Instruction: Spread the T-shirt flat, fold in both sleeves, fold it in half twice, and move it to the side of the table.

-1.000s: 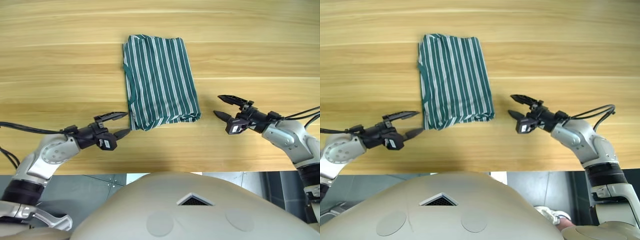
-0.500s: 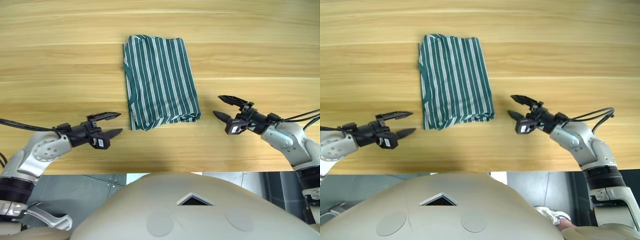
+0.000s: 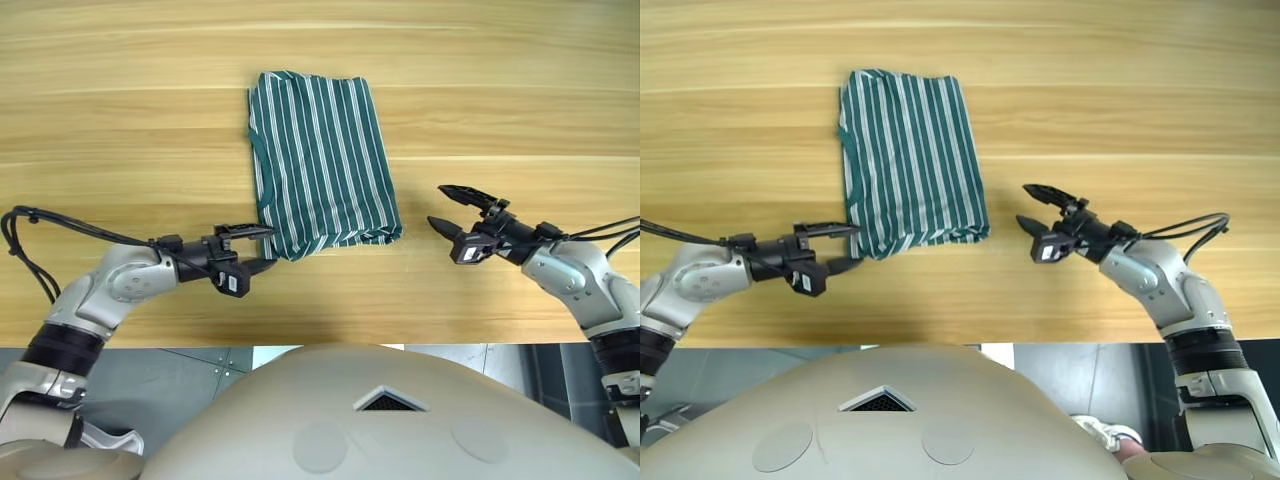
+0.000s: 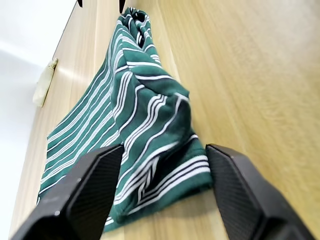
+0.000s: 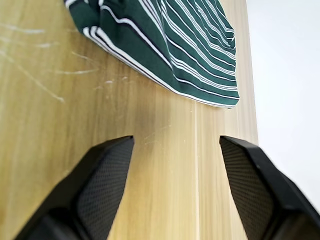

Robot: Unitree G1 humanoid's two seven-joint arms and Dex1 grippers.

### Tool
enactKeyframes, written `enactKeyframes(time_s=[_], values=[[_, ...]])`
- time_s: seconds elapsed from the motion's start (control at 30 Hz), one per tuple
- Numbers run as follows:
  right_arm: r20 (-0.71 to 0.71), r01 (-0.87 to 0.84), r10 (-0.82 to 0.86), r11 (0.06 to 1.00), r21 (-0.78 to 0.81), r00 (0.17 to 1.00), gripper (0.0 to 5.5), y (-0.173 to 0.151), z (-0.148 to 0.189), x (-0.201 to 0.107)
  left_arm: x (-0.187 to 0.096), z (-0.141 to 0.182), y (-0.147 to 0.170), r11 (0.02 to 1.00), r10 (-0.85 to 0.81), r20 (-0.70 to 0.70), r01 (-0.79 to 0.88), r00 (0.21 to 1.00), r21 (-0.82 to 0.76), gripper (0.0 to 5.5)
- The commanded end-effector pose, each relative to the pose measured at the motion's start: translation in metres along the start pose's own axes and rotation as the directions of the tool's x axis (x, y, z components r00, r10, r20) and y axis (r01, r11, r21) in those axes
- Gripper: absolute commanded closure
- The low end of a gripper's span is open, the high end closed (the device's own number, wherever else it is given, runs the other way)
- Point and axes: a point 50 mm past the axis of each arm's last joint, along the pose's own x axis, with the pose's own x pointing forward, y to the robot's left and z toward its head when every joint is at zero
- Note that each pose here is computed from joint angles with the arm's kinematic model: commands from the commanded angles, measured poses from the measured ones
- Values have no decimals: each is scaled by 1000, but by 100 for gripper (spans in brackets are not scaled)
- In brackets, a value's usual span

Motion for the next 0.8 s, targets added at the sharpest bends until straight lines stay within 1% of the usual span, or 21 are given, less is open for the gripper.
enactKeyframes(time_s=[0.03,0.23,0.4,0.63,0.7,0.8], values=[[10,13,-13,1000,0,1000,234,-2,-1,3,4,-15,-19,992,-127,-83,125,988,-26,243],[14,10,-10,1000,3,1000,234,-1,-1,2,1,-26,-17,992,-126,-133,124,983,-21,243],[43,-7,7,1000,7,999,234,3,3,4,6,-22,-25,990,-143,-101,140,985,-33,243],[100,-67,66,998,0,993,234,6,13,6,6,-16,-36,982,-182,-65,178,981,-65,349],[114,-92,91,996,-4,989,234,9,16,6,5,-17,-37,981,-184,-70,179,980,-71,391],[138,-156,156,988,-15,978,234,14,22,2,1,-26,-34,983,-175,-110,166,978,-82,437]])
